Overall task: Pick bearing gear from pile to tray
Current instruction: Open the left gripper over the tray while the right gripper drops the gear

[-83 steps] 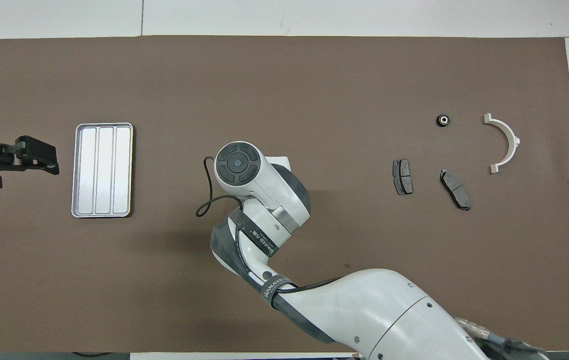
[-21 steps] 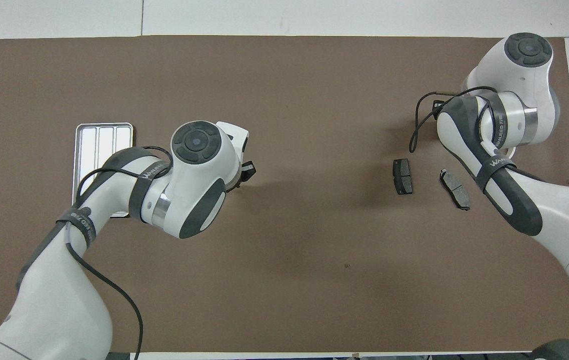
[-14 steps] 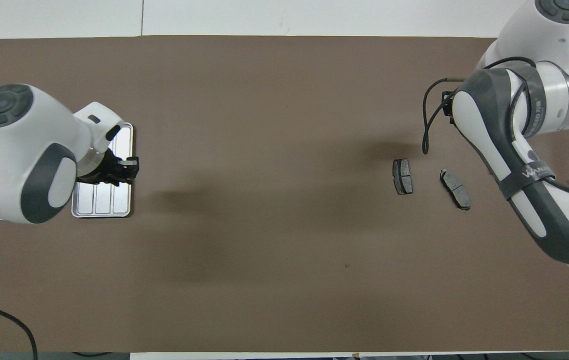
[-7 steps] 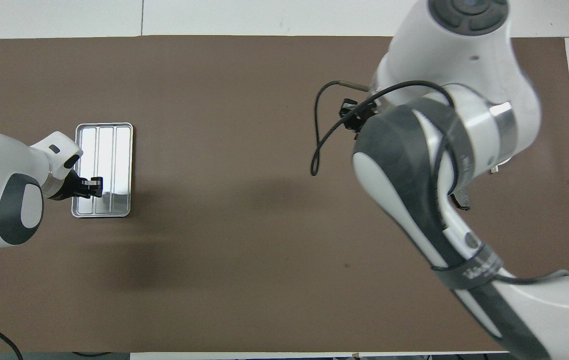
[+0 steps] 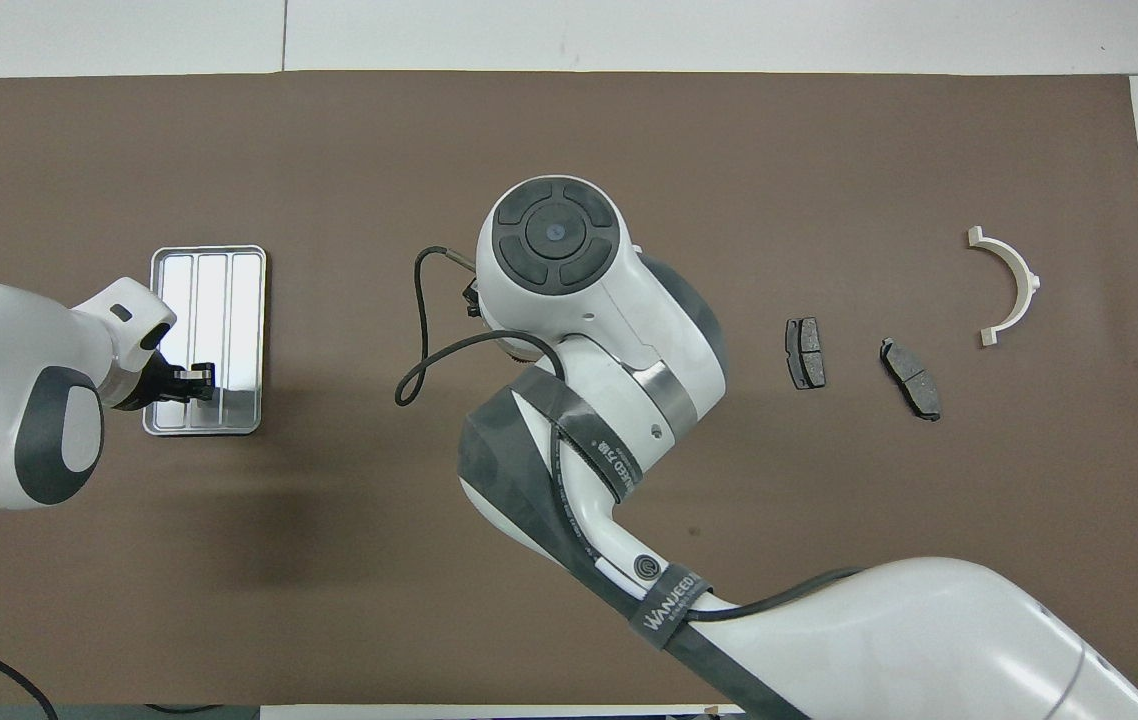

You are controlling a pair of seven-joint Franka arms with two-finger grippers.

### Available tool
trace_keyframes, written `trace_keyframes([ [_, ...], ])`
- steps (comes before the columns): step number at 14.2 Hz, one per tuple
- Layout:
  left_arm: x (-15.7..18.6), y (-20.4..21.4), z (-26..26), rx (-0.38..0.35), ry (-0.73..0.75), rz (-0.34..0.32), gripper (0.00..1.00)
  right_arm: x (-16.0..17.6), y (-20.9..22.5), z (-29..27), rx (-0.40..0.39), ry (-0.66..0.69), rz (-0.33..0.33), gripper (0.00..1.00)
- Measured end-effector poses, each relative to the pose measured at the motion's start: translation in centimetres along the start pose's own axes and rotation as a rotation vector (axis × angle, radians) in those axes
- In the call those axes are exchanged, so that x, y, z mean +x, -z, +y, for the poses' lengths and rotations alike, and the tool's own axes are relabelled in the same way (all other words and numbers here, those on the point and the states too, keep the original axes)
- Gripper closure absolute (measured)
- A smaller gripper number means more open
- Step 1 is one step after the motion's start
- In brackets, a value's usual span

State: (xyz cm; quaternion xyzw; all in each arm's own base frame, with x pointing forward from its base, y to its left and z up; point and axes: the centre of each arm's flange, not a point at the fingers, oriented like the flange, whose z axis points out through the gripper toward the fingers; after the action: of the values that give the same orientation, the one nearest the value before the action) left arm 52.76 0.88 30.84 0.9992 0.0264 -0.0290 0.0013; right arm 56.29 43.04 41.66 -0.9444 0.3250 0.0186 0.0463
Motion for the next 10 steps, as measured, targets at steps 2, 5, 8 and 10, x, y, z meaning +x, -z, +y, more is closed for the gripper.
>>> trace_keyframes([
  [2,-0.1,-0.2,0.2,-0.001,0.014,0.004,0.77,-1.5,-5.6,-1.2,0.003,-0.019,0.057,0.64],
  [5,-0.4,-0.8,0.4,-0.002,0.020,0.018,0.77,-2.3,-11.5,-2.2,0.027,-0.020,0.064,0.64],
  [8,-0.4,-0.8,0.3,-0.002,0.023,0.025,0.57,-1.6,-12.7,-2.2,0.034,-0.010,0.085,0.64],
  [10,0.2,0.3,0.3,-0.002,0.027,0.035,0.30,-1.6,-12.7,-2.2,0.034,-0.010,0.086,0.64],
])
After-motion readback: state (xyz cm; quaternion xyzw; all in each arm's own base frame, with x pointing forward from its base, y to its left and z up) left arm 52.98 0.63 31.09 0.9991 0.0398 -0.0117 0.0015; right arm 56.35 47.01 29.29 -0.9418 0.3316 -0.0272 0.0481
